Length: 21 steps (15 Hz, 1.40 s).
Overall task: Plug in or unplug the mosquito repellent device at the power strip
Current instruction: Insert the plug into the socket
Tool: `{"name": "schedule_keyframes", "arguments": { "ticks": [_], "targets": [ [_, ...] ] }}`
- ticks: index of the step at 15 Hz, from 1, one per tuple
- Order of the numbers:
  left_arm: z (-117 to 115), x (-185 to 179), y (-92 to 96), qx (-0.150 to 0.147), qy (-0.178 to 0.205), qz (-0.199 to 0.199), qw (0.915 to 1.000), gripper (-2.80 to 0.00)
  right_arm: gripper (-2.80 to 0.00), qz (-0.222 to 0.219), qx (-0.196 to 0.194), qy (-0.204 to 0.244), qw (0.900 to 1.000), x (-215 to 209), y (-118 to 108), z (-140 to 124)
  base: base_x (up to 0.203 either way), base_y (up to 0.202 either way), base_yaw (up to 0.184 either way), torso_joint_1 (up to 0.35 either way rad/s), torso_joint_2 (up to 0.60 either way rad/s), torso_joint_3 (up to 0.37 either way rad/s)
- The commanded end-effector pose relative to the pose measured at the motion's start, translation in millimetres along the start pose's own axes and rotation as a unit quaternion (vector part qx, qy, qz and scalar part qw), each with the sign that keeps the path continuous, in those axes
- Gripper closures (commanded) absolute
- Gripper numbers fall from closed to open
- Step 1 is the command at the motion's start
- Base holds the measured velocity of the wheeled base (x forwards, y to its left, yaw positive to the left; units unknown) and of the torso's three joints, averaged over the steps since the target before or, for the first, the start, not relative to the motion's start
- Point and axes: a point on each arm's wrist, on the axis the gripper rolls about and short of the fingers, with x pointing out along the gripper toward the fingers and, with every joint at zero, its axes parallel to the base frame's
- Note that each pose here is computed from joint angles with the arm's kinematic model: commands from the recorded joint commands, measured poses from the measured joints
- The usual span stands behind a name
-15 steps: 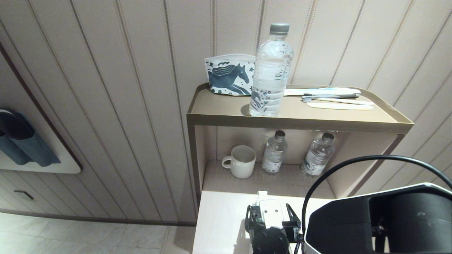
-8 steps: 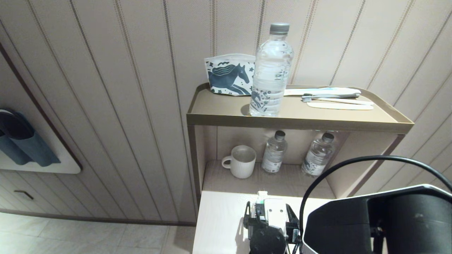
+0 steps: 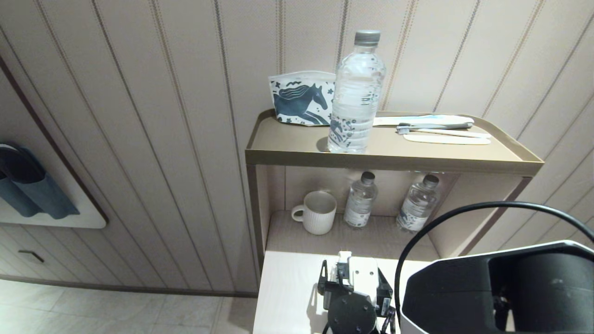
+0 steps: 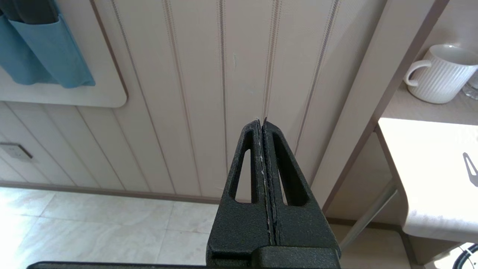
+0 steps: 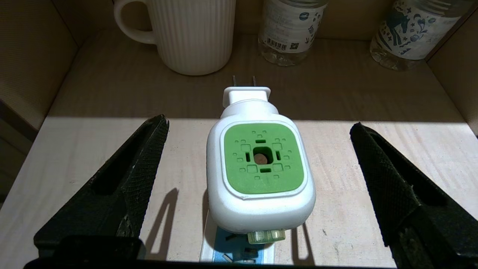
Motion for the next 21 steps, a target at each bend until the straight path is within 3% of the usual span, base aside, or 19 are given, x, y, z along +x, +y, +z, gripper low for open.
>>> {"name": "schedule_keyframes", "arguments": {
  "ticks": [1,21],
  "targets": [
    [0,0,0.0,0.0,-0.001,0.0,1.0,0.0,-2.8,0.0,0.013,-0.005,1.0,0,1,-4,0.0,0.0,0.0,0.0,0.0,0.0],
    [0,0,0.0,0.004,0.0,0.0,1.0,0.0,-2.8,-0.017,0.01,-0.008,1.0,20,5,-11,0.0,0.0,0.0,0.0,0.0,0.0]
  ]
}}
